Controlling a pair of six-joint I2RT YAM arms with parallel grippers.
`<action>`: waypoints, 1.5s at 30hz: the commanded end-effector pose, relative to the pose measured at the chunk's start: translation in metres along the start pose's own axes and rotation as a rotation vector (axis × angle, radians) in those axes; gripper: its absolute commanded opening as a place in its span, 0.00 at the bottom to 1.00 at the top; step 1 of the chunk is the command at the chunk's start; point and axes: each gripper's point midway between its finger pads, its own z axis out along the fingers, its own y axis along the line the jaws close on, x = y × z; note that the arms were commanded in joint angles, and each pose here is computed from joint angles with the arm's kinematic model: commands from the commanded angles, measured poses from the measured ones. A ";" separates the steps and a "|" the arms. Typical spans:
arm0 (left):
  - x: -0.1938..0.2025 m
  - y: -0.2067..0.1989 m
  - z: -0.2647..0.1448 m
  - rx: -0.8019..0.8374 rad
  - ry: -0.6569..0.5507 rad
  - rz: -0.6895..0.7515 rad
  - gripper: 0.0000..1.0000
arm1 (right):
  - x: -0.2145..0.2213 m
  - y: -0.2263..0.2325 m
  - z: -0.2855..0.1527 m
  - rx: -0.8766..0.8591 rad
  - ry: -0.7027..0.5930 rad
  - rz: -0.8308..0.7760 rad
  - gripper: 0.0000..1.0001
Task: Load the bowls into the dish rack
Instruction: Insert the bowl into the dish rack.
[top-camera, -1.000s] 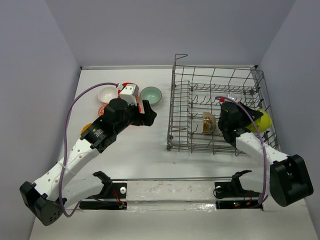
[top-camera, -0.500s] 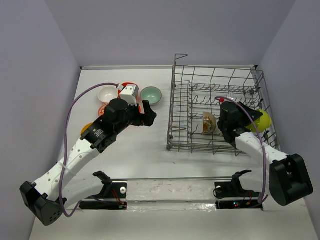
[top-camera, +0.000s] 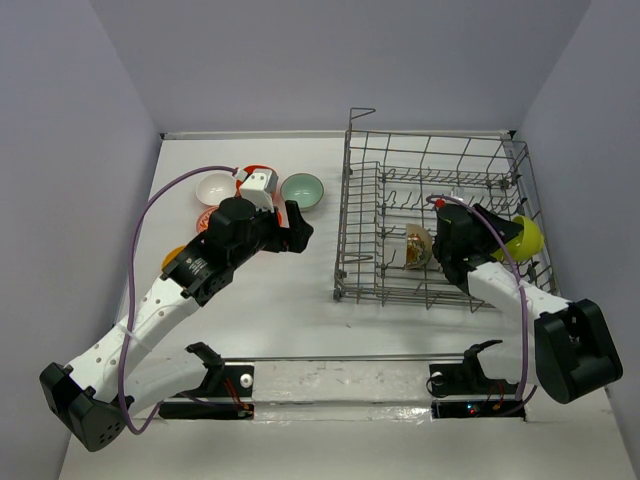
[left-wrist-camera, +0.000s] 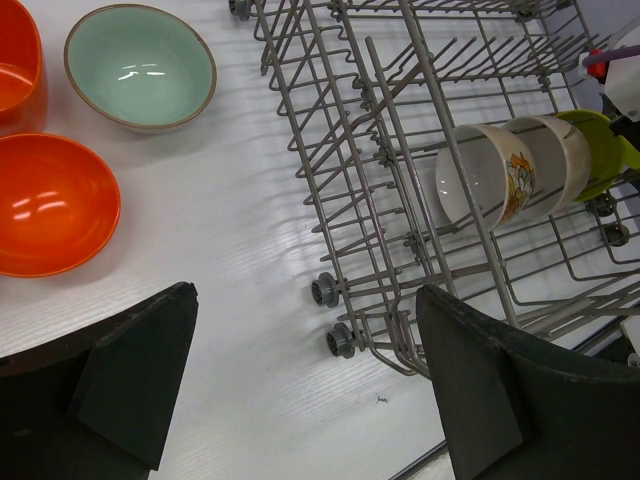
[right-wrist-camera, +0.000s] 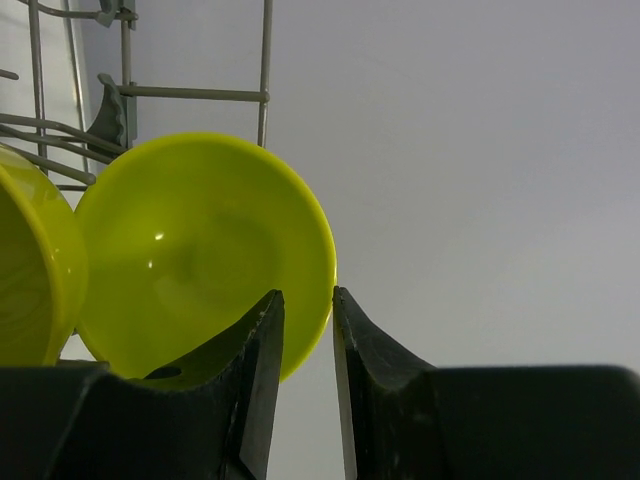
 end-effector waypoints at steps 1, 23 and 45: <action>-0.009 -0.002 -0.002 0.013 -0.035 0.002 0.99 | -0.001 -0.006 -0.002 0.013 0.004 0.028 0.32; -0.007 0.000 -0.001 0.007 -0.032 0.003 0.99 | -0.004 -0.034 -0.005 0.052 0.039 0.194 0.49; -0.007 0.001 -0.004 0.005 -0.040 0.004 0.99 | 0.012 -0.028 0.005 0.071 0.121 0.224 0.48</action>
